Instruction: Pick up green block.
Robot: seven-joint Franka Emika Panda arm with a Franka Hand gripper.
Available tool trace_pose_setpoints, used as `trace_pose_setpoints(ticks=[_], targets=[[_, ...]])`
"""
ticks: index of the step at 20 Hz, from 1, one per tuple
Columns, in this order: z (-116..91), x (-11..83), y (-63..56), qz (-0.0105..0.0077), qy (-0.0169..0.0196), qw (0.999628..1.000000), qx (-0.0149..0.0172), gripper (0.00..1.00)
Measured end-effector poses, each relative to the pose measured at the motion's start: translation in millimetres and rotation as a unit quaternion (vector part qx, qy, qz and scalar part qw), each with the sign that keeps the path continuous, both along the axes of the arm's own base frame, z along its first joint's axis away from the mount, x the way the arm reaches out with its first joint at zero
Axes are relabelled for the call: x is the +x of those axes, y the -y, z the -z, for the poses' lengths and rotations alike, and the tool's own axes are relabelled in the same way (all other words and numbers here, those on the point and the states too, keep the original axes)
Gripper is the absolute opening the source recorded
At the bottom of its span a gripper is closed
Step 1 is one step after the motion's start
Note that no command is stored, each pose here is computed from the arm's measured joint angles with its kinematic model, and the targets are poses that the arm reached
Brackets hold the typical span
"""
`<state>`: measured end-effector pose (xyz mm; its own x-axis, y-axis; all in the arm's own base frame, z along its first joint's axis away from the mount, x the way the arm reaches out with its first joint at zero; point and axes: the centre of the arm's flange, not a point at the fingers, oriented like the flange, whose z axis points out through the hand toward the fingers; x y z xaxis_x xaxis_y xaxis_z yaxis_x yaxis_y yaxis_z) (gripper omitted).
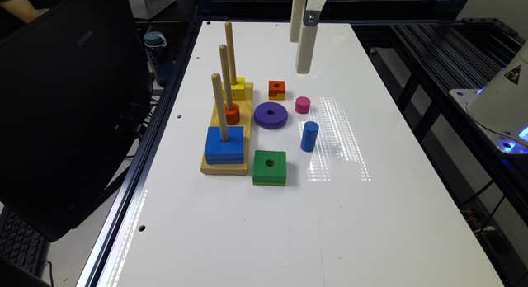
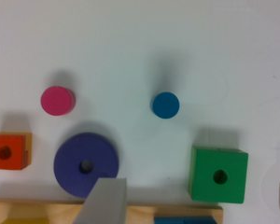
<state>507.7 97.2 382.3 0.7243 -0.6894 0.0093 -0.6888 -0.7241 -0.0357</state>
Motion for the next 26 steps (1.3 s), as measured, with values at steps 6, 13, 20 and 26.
trace_pose_setpoints(ticks=[6,13,20,26], targets=[[1,21.6,-7.0,-0.0006,0.0033,0.999980,0.0054,1.00],[5,28.7,-27.1,-0.0005,0.0021,0.999970,0.0074,1.00],[4,27.6,-33.6,-0.0017,0.0029,0.999963,0.0079,1.00],[4,27.7,-33.5,-0.0016,0.0030,0.999962,0.0080,1.00]])
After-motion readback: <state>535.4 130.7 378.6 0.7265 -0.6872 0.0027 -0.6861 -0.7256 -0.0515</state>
